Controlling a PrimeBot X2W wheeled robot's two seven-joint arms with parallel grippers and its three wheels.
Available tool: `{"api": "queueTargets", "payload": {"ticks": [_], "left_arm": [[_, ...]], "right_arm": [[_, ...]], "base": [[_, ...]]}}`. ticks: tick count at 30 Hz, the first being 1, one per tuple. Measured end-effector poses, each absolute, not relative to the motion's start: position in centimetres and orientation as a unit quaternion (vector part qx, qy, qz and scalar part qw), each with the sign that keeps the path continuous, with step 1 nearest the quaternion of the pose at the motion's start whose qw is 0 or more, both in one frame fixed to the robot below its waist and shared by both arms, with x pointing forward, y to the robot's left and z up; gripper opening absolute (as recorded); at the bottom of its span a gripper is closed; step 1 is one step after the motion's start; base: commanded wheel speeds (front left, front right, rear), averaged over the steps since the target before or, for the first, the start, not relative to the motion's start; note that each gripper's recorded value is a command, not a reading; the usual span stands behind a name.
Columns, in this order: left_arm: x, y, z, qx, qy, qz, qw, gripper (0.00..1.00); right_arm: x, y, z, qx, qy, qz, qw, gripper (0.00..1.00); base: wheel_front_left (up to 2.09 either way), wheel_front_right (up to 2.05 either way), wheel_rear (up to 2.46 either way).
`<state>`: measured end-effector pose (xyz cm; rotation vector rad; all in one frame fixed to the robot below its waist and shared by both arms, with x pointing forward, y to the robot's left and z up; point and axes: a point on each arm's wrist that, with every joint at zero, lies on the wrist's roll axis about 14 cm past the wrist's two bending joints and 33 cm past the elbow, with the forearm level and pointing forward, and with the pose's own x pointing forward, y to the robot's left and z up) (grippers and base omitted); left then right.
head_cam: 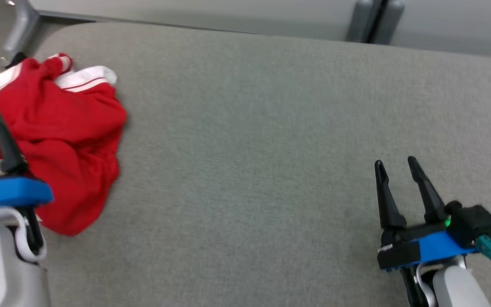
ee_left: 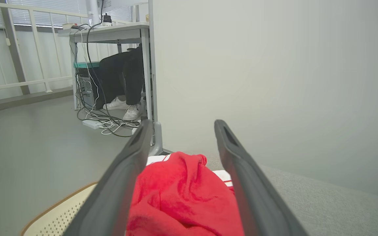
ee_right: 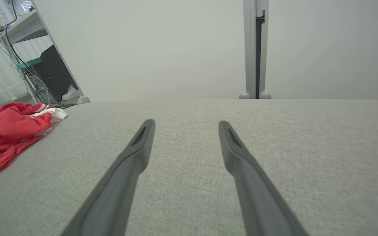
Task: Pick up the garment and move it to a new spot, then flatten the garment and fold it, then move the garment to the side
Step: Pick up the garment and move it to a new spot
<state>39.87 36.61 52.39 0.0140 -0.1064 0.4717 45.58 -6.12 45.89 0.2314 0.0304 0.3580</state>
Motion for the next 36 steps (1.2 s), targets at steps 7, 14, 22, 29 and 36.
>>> {"api": "queueTargets", "payload": {"ticks": [7, 14, 22, 29, 36], "left_arm": [[44.0, 38.7, 49.3, 0.019, -0.002, 0.236, 0.971, 1.0], [45.9, 40.4, 43.9, 0.011, 0.104, 0.237, 0.966, 1.0], [45.4, 39.9, 37.4, -0.019, 0.254, 0.223, 0.941, 1.0], [44.3, 39.2, 35.3, -0.044, 0.32, 0.217, 0.921, 0.04], [44.9, 39.5, 38.2, -0.014, 0.271, 0.203, 0.941, 0.0]], "right_arm": [[46.8, -9.2, 45.0, 0.088, 0.01, 0.147, 0.985, 1.0], [47.3, -10.9, 43.8, 0.074, 0.016, 0.131, 0.989, 1.0], [47.6, -11.3, 43.0, 0.071, 0.021, 0.128, 0.989, 1.0], [47.6, -11.3, 43.5, 0.07, 0.016, 0.129, 0.989, 1.0], [47.1, -11.0, 45.1, 0.083, 0.003, 0.127, 0.988, 1.0]], "base": [[0.0, 0.0, 0.0], [0.0, 0.0, 0.0], [0.0, 0.0, 0.0], [0.0, 0.0, 0.0], [0.0, 0.0, 0.0]]}}
